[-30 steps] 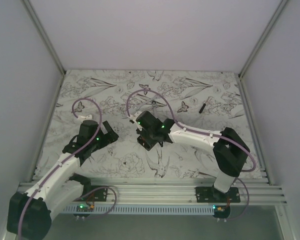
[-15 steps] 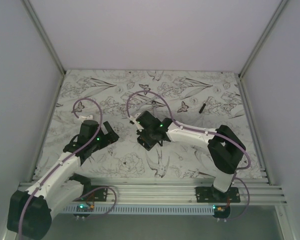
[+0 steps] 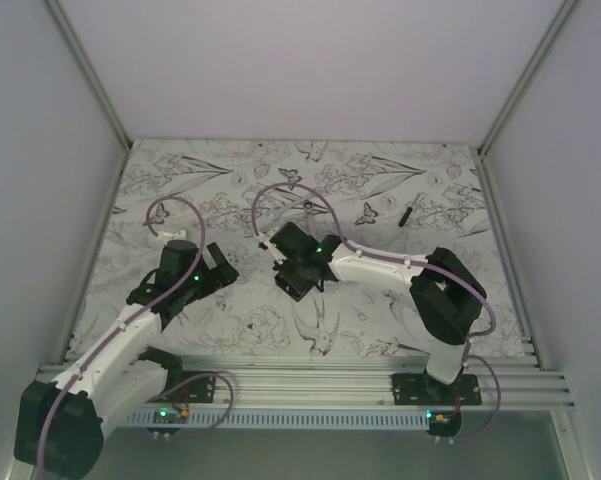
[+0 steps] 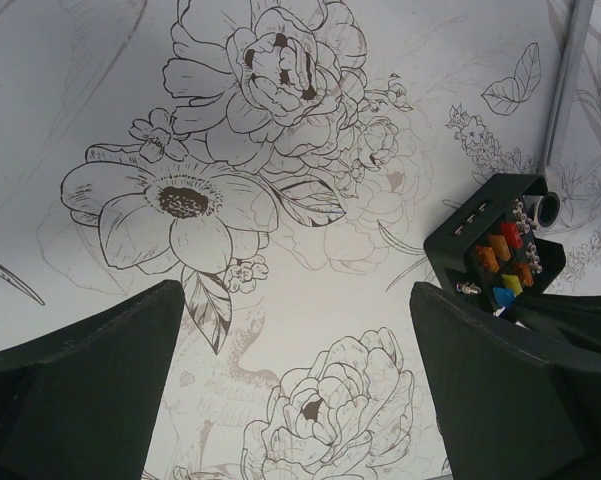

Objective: Snap on the fuse box
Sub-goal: Install the fuse at the fuse box base.

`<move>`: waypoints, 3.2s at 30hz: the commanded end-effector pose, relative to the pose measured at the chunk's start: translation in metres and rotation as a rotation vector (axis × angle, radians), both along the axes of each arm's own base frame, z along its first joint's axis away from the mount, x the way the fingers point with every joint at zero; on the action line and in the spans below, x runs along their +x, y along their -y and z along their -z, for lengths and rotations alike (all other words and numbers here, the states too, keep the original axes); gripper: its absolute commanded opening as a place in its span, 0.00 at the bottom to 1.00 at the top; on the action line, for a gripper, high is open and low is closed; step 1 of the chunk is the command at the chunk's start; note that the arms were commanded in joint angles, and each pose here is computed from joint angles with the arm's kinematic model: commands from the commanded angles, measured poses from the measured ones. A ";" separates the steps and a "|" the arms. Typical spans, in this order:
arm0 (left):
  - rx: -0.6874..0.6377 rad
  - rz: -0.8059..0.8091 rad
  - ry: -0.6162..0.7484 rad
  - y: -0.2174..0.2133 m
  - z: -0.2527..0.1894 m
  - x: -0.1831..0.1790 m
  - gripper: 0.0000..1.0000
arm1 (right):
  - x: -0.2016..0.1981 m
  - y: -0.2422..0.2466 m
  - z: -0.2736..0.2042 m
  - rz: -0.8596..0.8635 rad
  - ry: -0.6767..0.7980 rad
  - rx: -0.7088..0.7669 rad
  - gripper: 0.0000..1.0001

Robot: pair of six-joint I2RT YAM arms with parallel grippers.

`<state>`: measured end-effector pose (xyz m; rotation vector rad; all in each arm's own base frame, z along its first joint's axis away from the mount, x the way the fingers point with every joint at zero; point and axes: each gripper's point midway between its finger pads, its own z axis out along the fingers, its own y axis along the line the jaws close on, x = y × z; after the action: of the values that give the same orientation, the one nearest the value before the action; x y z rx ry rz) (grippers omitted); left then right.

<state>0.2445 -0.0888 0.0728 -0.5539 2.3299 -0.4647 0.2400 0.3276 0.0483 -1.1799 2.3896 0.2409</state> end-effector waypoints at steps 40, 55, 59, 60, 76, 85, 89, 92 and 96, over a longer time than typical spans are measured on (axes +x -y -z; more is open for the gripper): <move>-0.004 -0.022 -0.005 -0.003 -0.001 -0.001 1.00 | -0.051 0.031 0.073 -0.138 -0.237 -0.353 0.00; -0.003 -0.023 -0.003 -0.004 0.000 -0.002 1.00 | -0.065 0.047 0.099 -0.145 -0.310 -0.424 0.00; -0.004 -0.025 0.001 -0.004 -0.001 -0.002 1.00 | -0.056 0.020 0.110 -0.158 -0.314 -0.371 0.00; -0.004 -0.026 0.003 -0.004 -0.001 -0.002 1.00 | -0.054 0.018 0.113 -0.156 -0.316 -0.373 0.00; -0.003 -0.034 0.024 -0.006 -0.004 -0.002 1.00 | -0.074 0.095 0.111 -0.047 -0.360 -0.544 0.00; -0.002 -0.032 0.027 -0.006 -0.005 -0.003 1.00 | -0.077 0.108 0.085 -0.033 -0.346 -0.552 0.00; -0.003 -0.032 0.025 -0.006 -0.005 -0.003 1.00 | -0.087 0.118 0.097 -0.028 -0.399 -0.577 0.00; -0.004 -0.032 0.025 -0.006 -0.005 -0.003 1.00 | -0.086 0.126 0.107 0.001 -0.412 -0.599 0.00; -0.007 -0.028 0.030 -0.005 -0.007 -0.004 1.00 | -0.070 0.103 0.088 0.006 -0.347 -0.497 0.00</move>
<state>0.2466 -0.0883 0.0857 -0.5543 2.2752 -0.4868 0.2430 0.3401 0.0334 -1.2473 2.4094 0.1919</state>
